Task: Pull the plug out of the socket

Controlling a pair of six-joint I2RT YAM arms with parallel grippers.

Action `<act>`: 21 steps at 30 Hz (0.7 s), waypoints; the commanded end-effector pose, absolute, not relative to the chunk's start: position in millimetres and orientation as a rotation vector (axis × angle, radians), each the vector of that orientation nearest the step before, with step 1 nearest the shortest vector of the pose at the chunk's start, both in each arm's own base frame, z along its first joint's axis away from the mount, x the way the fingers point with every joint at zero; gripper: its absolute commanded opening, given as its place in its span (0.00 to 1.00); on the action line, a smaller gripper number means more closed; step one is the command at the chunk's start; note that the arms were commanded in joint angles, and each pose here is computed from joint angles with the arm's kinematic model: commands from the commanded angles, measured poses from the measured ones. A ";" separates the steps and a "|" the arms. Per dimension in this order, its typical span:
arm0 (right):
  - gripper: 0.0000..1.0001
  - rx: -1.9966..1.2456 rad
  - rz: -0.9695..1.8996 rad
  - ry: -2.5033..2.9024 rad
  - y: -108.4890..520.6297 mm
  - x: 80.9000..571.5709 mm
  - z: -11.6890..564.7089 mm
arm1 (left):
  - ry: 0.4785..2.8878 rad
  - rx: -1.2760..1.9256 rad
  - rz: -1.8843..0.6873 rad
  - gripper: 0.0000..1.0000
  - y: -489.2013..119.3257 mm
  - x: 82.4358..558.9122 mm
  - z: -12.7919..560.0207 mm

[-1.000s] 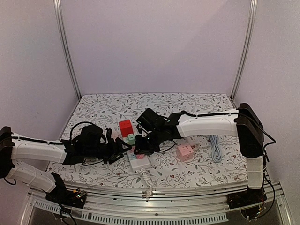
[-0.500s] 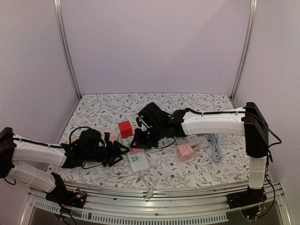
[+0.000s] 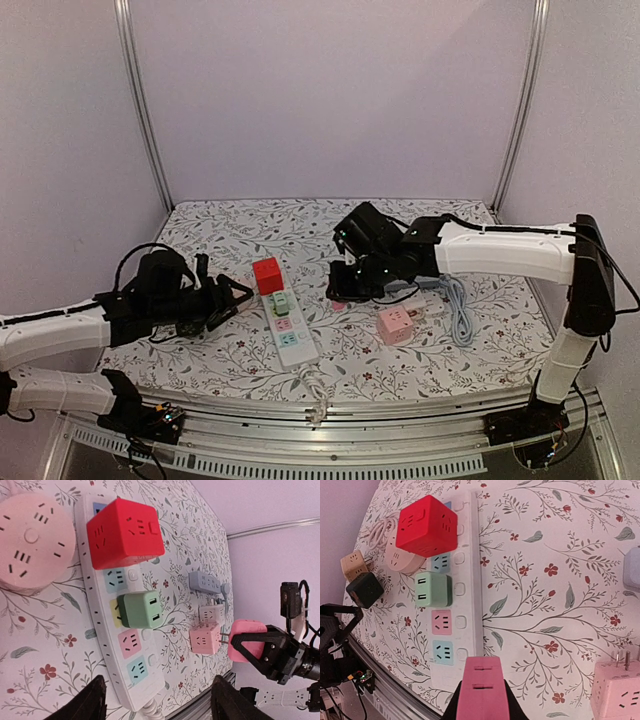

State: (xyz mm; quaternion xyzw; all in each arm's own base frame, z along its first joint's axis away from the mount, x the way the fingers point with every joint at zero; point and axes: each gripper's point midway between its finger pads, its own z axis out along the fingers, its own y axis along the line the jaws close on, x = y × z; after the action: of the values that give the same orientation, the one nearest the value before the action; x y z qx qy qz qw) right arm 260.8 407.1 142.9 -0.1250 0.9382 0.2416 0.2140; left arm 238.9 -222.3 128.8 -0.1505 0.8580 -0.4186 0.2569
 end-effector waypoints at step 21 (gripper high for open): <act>0.02 -0.331 0.418 2.813 336.9 327.7 49.0 | 2.404 -0.416 -1.060 0.77 -179.3 237.8 134.0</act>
State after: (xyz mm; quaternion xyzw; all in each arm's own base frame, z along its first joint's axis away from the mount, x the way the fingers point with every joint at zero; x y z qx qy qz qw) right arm 319.4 337.9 54.7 -0.1070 0.9723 0.1530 0.1406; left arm 240.1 -181.2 136.8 -0.1454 0.8775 -0.3849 0.2463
